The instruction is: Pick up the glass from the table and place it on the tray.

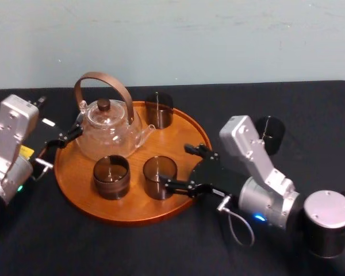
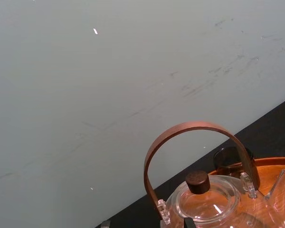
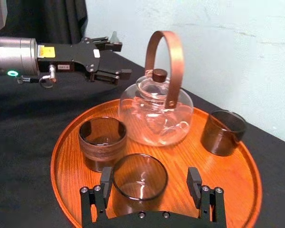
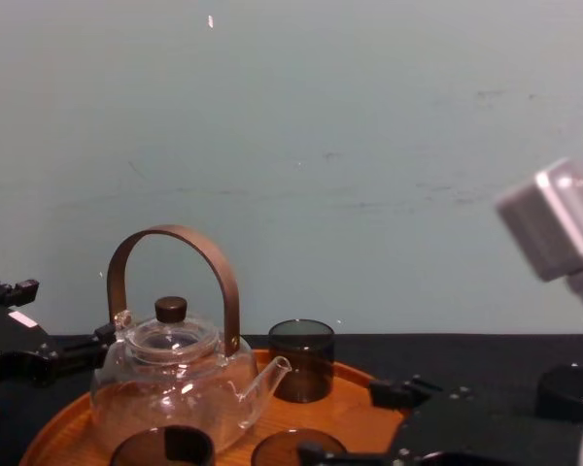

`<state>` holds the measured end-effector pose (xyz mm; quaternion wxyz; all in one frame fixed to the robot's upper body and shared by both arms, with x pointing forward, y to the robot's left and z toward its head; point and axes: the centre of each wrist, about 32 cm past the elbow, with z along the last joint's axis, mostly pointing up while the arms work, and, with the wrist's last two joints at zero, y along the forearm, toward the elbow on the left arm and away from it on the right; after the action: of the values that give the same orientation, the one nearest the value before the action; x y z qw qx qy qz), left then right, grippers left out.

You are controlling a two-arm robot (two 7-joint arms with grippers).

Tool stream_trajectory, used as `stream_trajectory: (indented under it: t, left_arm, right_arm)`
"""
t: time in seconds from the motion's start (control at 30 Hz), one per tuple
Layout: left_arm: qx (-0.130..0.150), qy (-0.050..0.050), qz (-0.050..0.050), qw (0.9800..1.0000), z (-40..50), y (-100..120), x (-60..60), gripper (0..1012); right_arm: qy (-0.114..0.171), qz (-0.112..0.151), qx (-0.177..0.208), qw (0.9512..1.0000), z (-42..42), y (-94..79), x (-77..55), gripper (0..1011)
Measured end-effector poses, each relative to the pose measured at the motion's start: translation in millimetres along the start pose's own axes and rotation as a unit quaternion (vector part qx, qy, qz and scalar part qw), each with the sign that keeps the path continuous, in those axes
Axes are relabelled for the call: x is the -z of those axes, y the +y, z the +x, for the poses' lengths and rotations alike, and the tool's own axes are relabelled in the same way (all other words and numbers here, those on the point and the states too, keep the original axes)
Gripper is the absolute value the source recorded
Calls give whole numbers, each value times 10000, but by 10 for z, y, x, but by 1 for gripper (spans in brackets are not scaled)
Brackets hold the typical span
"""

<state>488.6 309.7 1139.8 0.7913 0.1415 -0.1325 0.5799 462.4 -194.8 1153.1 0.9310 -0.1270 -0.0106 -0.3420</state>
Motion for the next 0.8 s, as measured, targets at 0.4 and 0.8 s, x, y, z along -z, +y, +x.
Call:
stream_trajectory:
  t: [0.4, 0.8]
  left_arm:
    - [0, 0, 0, 10000, 0, 0, 0, 1001]
    - [0, 0, 0, 10000, 0, 0, 0, 1001]
  right_arm:
    - [163, 74, 317, 9993, 156, -374, 49, 1002]
    - [266, -18, 662, 9975, 269, -747, 220, 1002]
